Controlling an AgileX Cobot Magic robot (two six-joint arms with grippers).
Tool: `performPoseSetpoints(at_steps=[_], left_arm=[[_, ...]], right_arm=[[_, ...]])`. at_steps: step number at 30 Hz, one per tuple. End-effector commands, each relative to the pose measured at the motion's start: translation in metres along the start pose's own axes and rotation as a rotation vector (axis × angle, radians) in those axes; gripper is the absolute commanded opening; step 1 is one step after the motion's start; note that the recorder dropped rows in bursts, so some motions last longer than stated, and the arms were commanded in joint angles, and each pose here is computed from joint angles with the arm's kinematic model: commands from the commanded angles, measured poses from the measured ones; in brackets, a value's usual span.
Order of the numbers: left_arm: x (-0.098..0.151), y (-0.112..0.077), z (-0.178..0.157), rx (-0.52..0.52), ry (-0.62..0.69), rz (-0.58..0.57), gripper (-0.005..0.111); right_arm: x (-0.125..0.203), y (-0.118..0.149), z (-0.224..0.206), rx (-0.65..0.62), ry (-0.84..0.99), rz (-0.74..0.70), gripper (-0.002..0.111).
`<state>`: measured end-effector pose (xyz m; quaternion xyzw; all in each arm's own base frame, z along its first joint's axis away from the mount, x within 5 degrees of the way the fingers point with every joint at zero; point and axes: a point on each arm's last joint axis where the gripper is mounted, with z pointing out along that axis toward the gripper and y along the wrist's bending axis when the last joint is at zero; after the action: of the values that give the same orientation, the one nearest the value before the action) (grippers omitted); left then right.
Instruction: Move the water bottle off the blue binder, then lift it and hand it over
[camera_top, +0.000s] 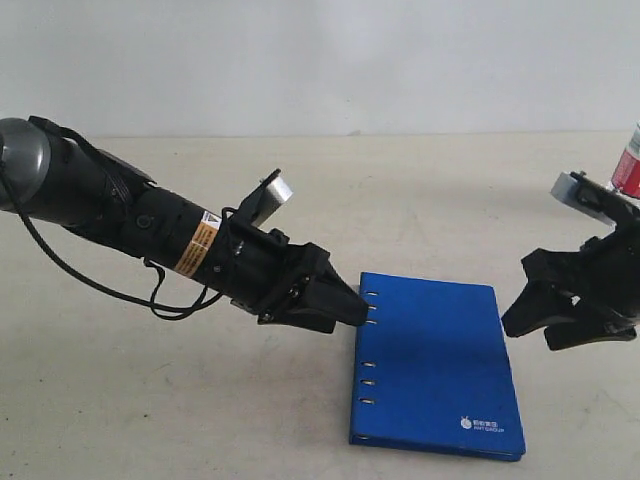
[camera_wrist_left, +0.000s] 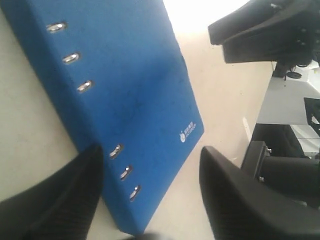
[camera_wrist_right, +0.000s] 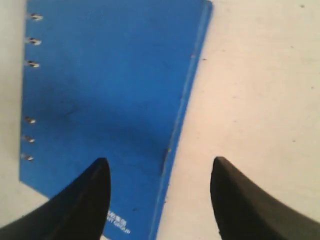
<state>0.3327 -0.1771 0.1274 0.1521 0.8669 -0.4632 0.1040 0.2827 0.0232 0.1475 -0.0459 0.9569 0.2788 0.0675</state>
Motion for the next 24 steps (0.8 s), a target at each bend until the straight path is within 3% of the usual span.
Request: performPoseSetpoints(at_steps=[1, 10, 15, 18, 24], left_arm=[[0.001, -0.001, -0.001, -0.012, -0.005, -0.004, 0.054], [0.001, -0.001, -0.001, -0.014, -0.006, -0.004, 0.054], [0.001, -0.001, -0.001, -0.012, -0.005, -0.008, 0.054], [0.001, -0.001, -0.001, -0.012, -0.005, -0.008, 0.054], [0.001, -0.001, -0.001, -0.008, -0.003, -0.008, 0.054]], right_arm=[[-0.002, -0.010, 0.014, -0.022, 0.011, 0.034, 0.052], [-0.004, -0.011, 0.047, -0.288, 0.021, 0.041, 0.052], [-0.003, -0.010, 0.053, -0.368, 0.031, 0.052, 0.052], [-0.005, 0.006, 0.046, -0.563, -0.008, -0.025, 0.052], [-0.010, 0.011, 0.041, -0.575, -0.074, -0.075, 0.052]])
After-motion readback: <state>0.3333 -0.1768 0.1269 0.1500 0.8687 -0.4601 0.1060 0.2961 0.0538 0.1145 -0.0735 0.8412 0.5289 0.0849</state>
